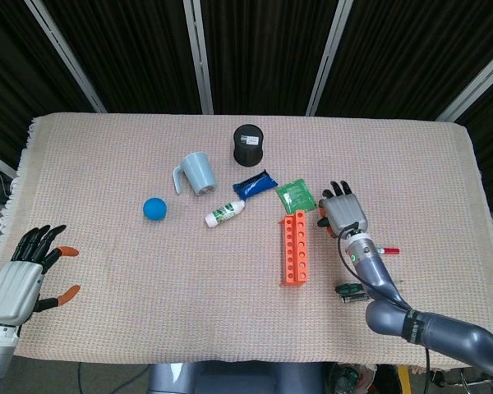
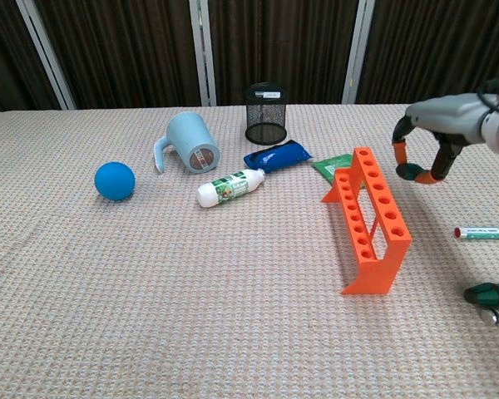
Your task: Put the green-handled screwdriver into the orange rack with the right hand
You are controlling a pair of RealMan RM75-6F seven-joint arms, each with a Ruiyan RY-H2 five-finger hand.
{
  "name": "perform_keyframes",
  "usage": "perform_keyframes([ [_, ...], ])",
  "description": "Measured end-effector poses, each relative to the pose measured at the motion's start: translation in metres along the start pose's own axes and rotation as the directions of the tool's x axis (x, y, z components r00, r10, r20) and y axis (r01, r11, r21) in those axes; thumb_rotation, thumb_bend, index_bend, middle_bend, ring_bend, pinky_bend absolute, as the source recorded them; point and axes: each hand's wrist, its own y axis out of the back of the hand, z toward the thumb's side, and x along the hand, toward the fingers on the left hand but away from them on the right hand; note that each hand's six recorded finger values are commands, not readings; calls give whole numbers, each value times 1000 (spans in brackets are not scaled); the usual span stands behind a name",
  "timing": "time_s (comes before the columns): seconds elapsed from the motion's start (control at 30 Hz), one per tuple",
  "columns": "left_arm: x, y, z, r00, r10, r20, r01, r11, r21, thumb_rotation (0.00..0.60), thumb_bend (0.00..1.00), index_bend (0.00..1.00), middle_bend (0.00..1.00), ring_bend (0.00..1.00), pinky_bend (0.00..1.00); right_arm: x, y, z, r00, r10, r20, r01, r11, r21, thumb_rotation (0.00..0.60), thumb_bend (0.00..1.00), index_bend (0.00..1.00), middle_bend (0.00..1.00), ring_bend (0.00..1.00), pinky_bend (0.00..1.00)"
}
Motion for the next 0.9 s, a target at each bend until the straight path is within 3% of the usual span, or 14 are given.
perform_keyframes([
  [0.13,-1,0,2,1000,-3,3,3,1000,-6,600,168,337,61,0,0,10,25,-15,1000,7,2,-6,979,-204,600,286,587,212,0,0],
  [0.27,-1,0,2,1000,-2,5,2,1000,-5,600,168,337,62,0,0,19,38,-20,999,35,-27,-43,902,-429,600,285,592,218,0,0],
  [0.47,-3,0,4,1000,-5,10,5,1000,-7,600,167,336,62,0,0,32,52,-22,991,87,-107,-136,722,-678,600,286,588,221,0,0],
  [0.6,-3,-1,4,1000,-8,9,8,1000,-8,600,170,335,61,0,0,40,61,-16,976,123,-181,-219,564,-796,600,286,588,220,0,0],
  [0.7,-4,-2,4,1000,-12,11,12,1000,-7,600,169,333,62,0,0,44,72,-13,964,130,-232,-266,465,-845,600,286,589,221,0,0],
  [0.8,-4,-2,4,1000,-15,11,15,1000,-8,600,169,329,62,0,0,47,84,-11,957,116,-266,-290,388,-875,600,287,591,221,0,0],
  [0.9,-4,-3,4,1000,-17,11,17,1000,-8,600,169,327,62,0,0,49,93,-12,952,101,-287,-304,344,-888,600,286,593,221,0,0],
])
